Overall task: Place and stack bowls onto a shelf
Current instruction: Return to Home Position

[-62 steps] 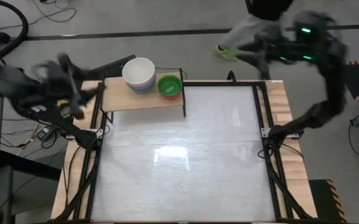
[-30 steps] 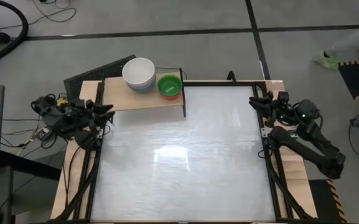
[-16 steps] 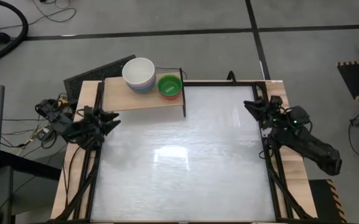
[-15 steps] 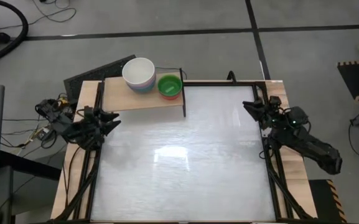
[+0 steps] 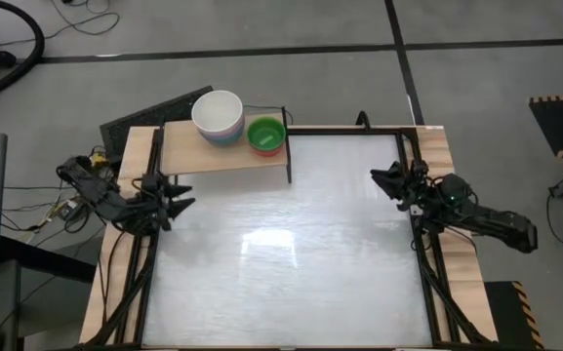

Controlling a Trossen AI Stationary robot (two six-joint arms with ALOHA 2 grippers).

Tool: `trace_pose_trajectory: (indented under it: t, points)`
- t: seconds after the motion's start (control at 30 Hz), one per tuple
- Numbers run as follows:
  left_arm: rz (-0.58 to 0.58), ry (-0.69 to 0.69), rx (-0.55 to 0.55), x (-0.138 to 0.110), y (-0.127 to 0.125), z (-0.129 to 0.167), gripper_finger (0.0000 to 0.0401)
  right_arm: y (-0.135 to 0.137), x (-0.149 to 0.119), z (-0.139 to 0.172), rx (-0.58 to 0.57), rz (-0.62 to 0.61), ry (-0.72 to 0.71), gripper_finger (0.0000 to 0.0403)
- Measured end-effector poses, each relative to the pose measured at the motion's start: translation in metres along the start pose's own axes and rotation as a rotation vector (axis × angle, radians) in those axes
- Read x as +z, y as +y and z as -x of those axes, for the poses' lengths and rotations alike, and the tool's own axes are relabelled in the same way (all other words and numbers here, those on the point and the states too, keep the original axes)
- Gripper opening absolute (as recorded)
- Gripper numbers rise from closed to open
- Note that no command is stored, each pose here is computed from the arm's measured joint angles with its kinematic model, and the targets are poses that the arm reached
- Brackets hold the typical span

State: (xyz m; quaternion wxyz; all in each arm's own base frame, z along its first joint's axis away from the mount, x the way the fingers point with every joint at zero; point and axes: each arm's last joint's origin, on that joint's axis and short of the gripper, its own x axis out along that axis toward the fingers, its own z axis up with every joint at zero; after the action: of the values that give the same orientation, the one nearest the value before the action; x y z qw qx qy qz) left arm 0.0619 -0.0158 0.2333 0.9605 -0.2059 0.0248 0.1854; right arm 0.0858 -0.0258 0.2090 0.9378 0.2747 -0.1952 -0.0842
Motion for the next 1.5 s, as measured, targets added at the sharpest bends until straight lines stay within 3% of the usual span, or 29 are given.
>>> trace_pose_trajectory:
  t: [0.23, 0.37, 0.67, 0.8, 0.87, 1.13, 1.3, 1.5]
  points:
    - [0.112, -0.029, -0.196, -0.055, -0.007, -0.021, 0.0222, 0.002, -0.002, 0.000, -0.019, -0.040, -0.007, 0.0155]
    - [0.144, -0.013, -0.230, -0.070, -0.004, -0.024, 0.0222, 0.003, -0.003, 0.000, -0.003, -0.047, 0.013, 0.0155]
    - [0.107, -0.031, -0.271, -0.068, -0.007, -0.023, 0.0222, 0.004, -0.019, 0.002, 0.068, 0.076, 0.137, 0.0149]
    - [0.099, -0.037, -0.523, -0.060, -0.016, -0.019, 0.0222, 0.007, -0.028, 0.004, 0.205, 0.137, 0.201, 0.0128]
    - [0.063, -0.023, -0.589, -0.060, -0.018, -0.018, 0.0222, 0.007, -0.035, 0.005, 0.226, 0.152, 0.280, 0.0116]
    - [-0.144, 0.002, -0.505, -0.070, -0.013, -0.021, 0.0222, 0.011, -0.043, 0.008, 0.244, 0.206, 0.333, 0.0087]
    - [-0.129, 0.090, -0.583, -0.076, -0.014, -0.020, 0.0222, 0.010, -0.048, 0.010, 0.228, 0.146, 0.390, 0.0085]
    - [-0.102, 0.101, -0.602, -0.076, -0.014, -0.020, 0.0222, 0.008, -0.053, 0.012, 0.163, -0.031, 0.464, 0.0087]
